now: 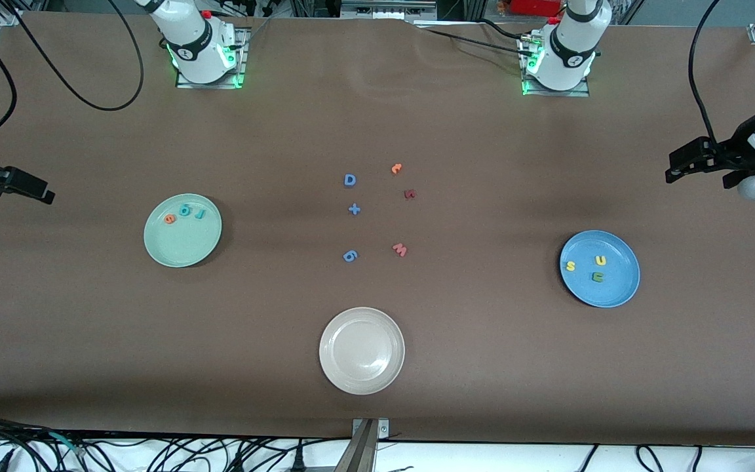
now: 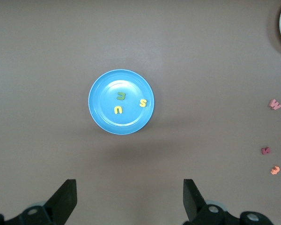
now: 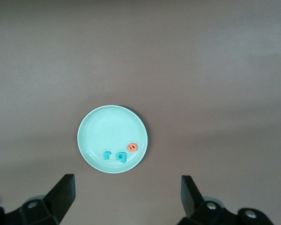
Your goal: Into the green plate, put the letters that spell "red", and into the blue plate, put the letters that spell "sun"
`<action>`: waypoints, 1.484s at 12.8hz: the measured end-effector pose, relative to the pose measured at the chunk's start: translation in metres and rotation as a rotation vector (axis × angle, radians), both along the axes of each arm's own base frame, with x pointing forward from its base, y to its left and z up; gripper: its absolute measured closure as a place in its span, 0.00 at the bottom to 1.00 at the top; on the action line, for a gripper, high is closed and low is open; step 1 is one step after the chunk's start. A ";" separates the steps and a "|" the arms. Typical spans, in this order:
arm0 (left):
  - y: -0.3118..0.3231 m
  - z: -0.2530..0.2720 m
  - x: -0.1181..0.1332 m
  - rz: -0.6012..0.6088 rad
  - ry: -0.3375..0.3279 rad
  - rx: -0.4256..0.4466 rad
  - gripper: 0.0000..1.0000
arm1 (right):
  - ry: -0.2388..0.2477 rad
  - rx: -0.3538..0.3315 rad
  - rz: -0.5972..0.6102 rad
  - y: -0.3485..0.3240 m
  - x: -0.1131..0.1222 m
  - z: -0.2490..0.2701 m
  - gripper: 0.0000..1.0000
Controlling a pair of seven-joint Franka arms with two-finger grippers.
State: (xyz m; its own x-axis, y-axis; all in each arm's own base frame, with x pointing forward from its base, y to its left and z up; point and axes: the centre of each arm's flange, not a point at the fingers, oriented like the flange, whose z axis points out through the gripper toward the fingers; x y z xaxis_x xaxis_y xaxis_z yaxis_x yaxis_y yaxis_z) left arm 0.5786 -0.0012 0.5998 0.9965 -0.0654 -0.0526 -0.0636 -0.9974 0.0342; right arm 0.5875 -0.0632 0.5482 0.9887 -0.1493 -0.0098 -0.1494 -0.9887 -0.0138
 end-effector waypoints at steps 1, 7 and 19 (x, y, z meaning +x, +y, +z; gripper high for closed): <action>0.000 0.001 0.000 0.001 -0.001 0.000 0.00 | -0.002 -0.008 0.002 0.000 -0.001 -0.002 0.00; 0.001 0.005 0.000 0.001 -0.010 0.000 0.00 | 0.000 -0.032 0.012 0.000 0.000 -0.004 0.00; 0.001 0.005 0.000 0.001 -0.011 0.000 0.00 | -0.034 -0.036 0.011 0.001 0.000 0.018 0.00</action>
State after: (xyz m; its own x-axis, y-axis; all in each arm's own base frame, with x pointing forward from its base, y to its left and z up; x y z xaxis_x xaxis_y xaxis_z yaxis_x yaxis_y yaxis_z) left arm 0.5790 -0.0006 0.6049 0.9971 -0.0643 -0.0417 -0.0629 -0.9975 0.0334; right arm 0.5880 -0.0625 0.5660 0.9900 -0.1382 0.0292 -0.1387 -0.9902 0.0166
